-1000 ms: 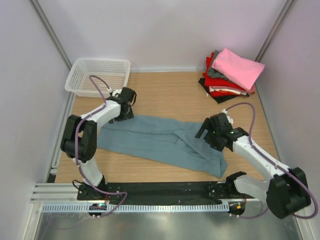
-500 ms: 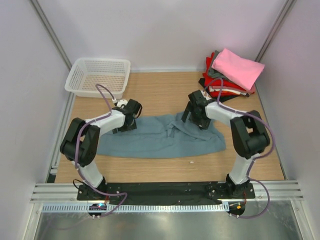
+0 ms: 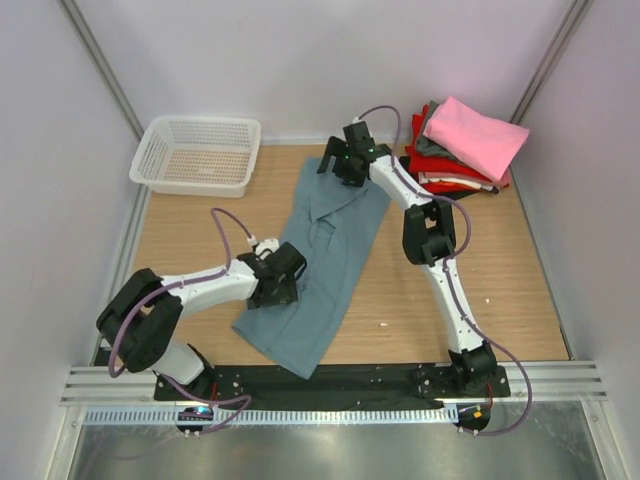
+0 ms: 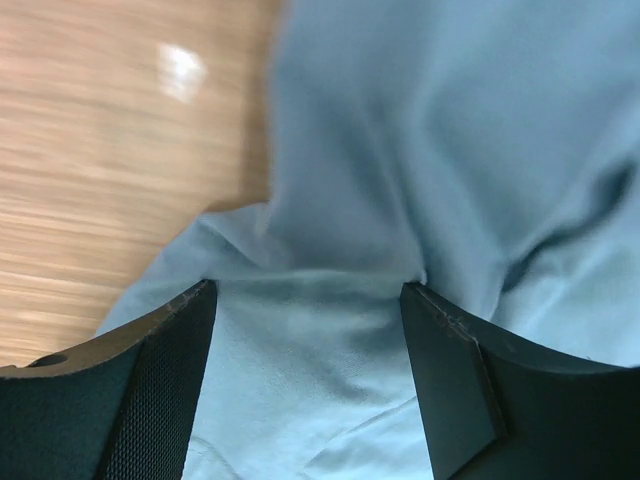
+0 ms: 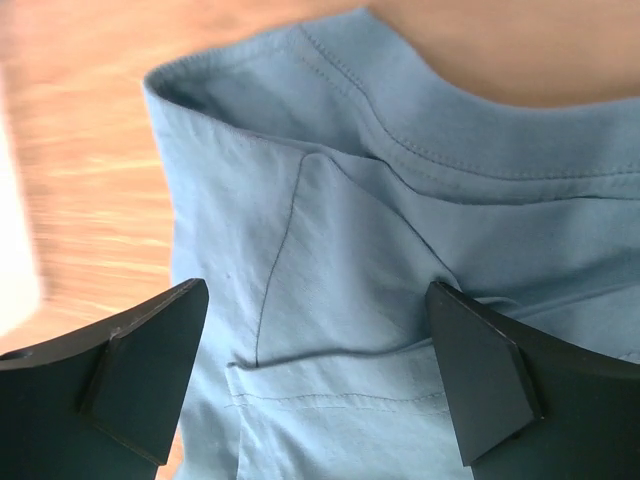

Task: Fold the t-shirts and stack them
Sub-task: Fold the tshirt

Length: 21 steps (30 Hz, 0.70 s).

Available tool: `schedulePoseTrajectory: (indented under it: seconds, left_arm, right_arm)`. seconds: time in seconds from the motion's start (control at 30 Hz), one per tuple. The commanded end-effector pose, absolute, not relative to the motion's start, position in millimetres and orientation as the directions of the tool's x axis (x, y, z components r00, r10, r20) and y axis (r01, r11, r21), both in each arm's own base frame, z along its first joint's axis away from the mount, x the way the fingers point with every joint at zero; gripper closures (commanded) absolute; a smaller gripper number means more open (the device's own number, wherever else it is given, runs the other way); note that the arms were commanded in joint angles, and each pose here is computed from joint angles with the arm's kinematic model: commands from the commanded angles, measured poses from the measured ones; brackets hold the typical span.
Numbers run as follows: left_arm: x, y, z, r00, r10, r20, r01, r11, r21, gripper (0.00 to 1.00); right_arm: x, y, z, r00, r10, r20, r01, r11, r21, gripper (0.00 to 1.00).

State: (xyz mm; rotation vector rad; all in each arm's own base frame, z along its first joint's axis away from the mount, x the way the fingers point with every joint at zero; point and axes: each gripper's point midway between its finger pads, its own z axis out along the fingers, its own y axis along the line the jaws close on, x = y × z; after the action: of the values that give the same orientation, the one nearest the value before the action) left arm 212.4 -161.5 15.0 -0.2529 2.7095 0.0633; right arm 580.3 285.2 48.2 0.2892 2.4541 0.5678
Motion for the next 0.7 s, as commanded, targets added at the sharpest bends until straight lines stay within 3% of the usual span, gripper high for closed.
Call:
schedulePoseTrajectory:
  seconds: [0.0,0.23,0.4,0.5,0.67]
  left_arm:
    - [175,-213,-3,-0.939,-0.182,-0.291,-0.152,0.981,-0.123,0.25]
    - [127,-305,7,-0.974,-0.139,-0.179,-0.077,0.947,-0.313,0.25]
    - [87,-318,14,-0.984,-0.083,-0.159,-0.029,0.95,-0.312,0.23]
    - [73,-305,29,-0.979,-0.069,-0.19,-0.013,0.96,-0.281,0.23]
    - [71,-269,79,-0.934,-0.065,-0.35,0.006,0.98,-0.197,0.21]
  right_arm:
    - [568,321,6,-0.871,0.292,-0.395,0.024,0.829,0.559,0.04]
    - [609,346,7,-0.8,0.362,-0.479,-0.067,0.739,0.67,0.05]
    - [634,341,15,-0.737,0.423,-0.527,-0.089,0.712,0.697,0.09]
    - [642,331,27,-0.703,0.435,-0.562,-0.083,0.735,0.673,0.09]
    - [650,296,42,-0.631,0.482,-0.608,0.022,0.794,0.607,0.09]
